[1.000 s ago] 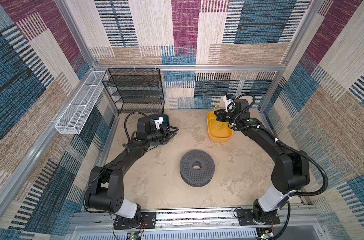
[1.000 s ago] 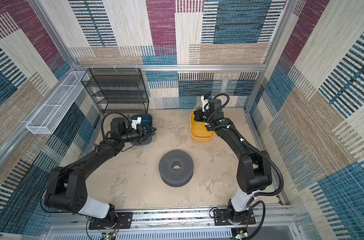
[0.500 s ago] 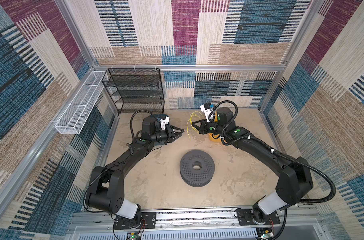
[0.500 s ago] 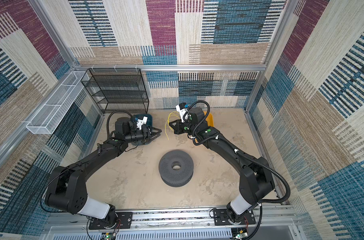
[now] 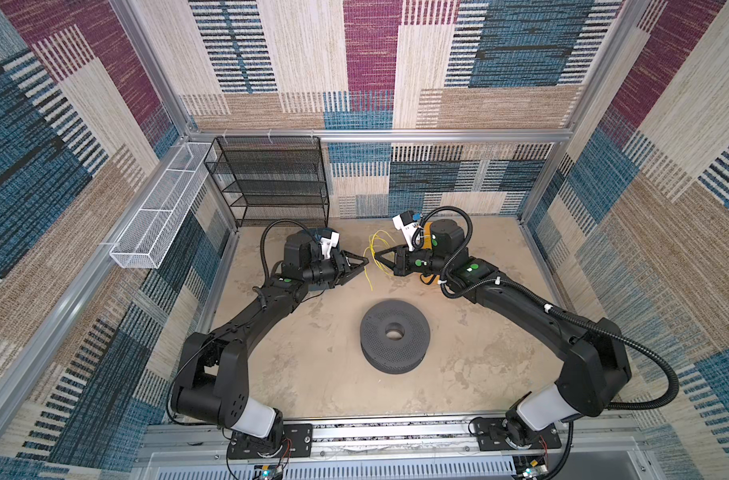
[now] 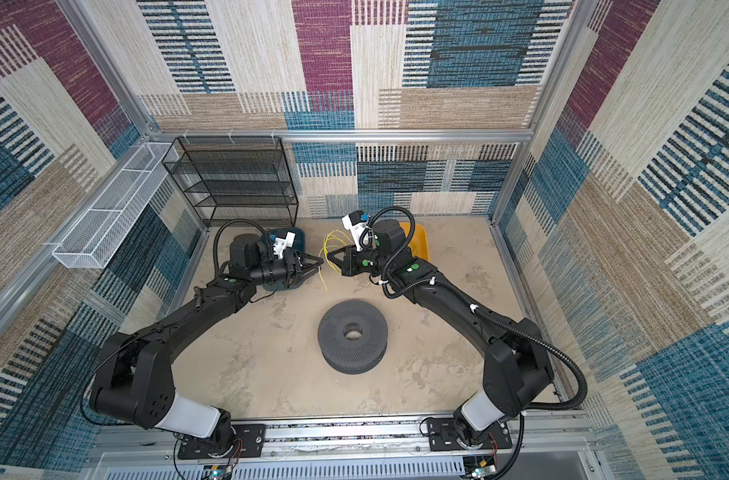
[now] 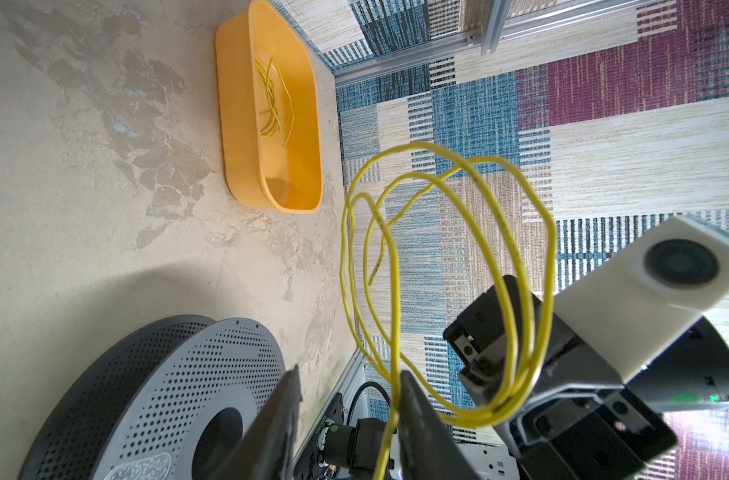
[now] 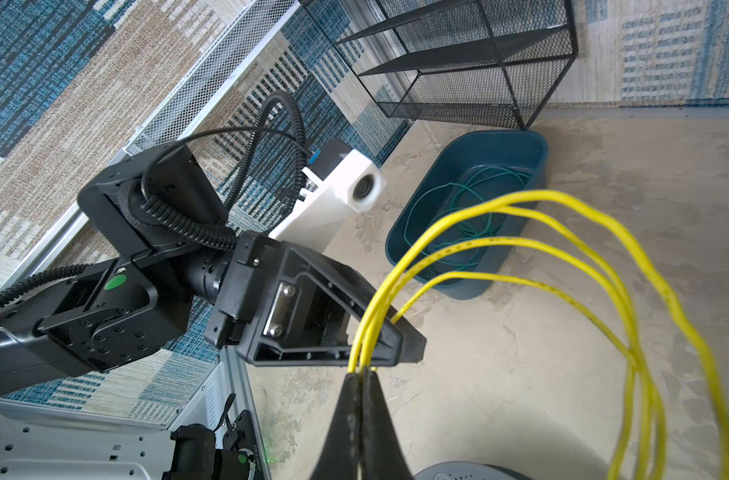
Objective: Wrap the cables
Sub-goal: 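Lift the yellow cable and carry it toward the left gripper with the right gripper, then grasp the hanging yellow cable strand with the left gripper below the right gripper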
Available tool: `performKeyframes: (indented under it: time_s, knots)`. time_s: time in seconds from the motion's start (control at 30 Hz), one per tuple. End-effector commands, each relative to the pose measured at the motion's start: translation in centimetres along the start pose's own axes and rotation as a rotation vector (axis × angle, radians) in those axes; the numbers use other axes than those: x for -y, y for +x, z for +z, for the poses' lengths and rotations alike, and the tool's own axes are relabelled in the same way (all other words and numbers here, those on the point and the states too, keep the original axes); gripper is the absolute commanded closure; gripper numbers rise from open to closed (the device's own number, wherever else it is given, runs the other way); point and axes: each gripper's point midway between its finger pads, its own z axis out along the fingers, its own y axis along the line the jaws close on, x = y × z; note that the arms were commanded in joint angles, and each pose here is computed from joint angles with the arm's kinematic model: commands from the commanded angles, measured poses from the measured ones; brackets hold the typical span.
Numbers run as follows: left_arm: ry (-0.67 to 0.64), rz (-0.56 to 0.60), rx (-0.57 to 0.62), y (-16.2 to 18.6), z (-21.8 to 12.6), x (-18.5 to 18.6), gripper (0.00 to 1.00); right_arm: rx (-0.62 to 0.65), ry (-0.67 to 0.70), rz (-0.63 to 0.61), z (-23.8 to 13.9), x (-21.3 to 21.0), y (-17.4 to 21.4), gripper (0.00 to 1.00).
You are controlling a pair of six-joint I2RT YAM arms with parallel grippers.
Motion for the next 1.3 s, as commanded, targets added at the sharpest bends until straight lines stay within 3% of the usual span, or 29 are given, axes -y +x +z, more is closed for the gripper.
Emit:
performKeyframes:
  time_s: [0.0,0.2,0.4,0.73,1.0,1.17,1.27]
  knots:
    - [0.023,0.047,0.002,-0.3,0.0,0.8,0.61,0.024,-0.041,-0.012,0.3,-0.9,-0.7,1.0]
    - [0.026,0.046,-0.004,-0.2,0.0,0.8,0.73,0.017,-0.046,-0.009,0.5,-0.9,-0.4,1.0]
    - [0.029,0.046,-0.007,-0.2,0.1,0.8,0.99,0.014,-0.047,-0.006,0.7,-0.8,-0.2,1.0]
    - [-0.002,0.041,0.013,-0.3,-0.2,0.2,1.0,0.145,0.109,-0.001,-1.6,1.6,-2.1,1.0]
    - [-0.024,0.042,0.04,-0.6,-0.7,0.0,1.0,0.249,0.211,0.085,-4.5,4.7,-2.7,0.95]
    - [-0.024,0.049,0.046,-0.7,-0.8,0.1,1.0,0.247,0.219,0.096,-4.8,5.3,-2.2,0.96]
    - [-0.022,0.05,0.046,-0.7,-0.9,0.1,1.0,0.231,0.233,0.103,-4.5,5.9,-1.8,0.91]
